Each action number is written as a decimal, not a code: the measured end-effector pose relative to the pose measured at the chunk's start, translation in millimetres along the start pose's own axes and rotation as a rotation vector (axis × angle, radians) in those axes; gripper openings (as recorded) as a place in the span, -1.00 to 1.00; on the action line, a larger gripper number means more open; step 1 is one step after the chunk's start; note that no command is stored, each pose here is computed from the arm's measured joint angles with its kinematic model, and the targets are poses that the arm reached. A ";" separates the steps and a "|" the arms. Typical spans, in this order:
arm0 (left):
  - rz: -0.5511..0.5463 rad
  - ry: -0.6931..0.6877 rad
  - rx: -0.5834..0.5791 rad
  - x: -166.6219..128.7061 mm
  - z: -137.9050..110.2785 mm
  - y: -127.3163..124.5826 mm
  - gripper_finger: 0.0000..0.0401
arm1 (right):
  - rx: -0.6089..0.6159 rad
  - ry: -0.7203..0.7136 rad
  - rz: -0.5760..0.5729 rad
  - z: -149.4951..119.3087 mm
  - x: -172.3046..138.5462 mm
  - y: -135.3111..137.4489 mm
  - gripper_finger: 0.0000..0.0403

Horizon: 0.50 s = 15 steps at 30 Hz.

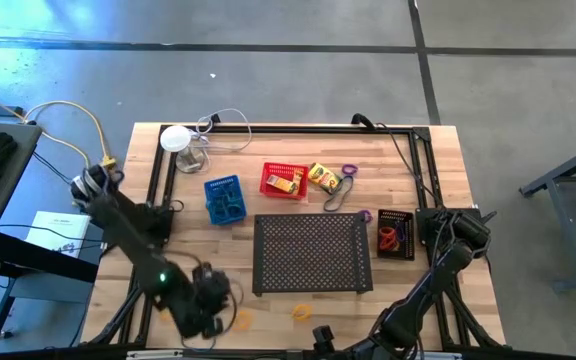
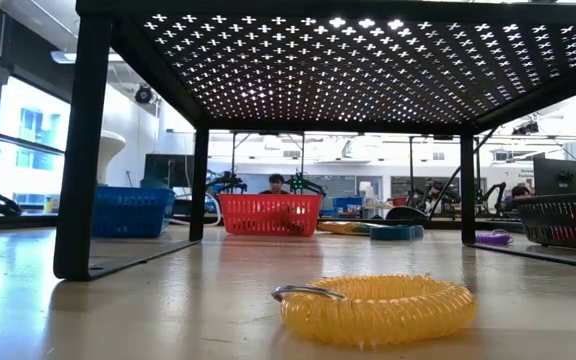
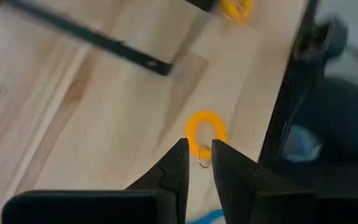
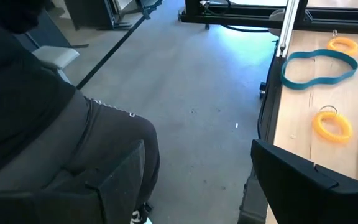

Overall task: Pick & Place Office Desk Supplies
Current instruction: Put he yellow spring keychain into the black bin

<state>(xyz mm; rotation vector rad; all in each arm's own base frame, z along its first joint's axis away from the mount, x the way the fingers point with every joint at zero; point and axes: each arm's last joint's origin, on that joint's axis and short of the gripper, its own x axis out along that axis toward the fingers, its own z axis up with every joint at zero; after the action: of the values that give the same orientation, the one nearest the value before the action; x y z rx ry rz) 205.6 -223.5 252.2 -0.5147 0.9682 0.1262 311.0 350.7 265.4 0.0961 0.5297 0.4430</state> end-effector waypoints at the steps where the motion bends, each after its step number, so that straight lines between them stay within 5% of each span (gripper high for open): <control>1: -0.006 -0.014 0.057 6.3 -5.5 -4.9 -0.68 | 0.005 -0.002 0.000 0.2 0.0 0.0 0.41; 5: -0.059 -0.043 0.219 32.1 -19.8 -21.9 -0.68 | 0.040 -0.005 0.001 0.5 0.0 0.2 0.41; 15: 0.014 -0.021 0.308 87.1 -27.7 -20.9 -0.68 | 0.022 -0.006 0.001 0.5 0.0 0.2 0.41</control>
<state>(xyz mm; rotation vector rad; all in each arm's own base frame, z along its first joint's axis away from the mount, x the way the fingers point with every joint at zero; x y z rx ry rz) 241.1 -265.6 176.3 -0.2226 0.9497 -0.0058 311.2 350.9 265.9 0.1186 0.5290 0.4381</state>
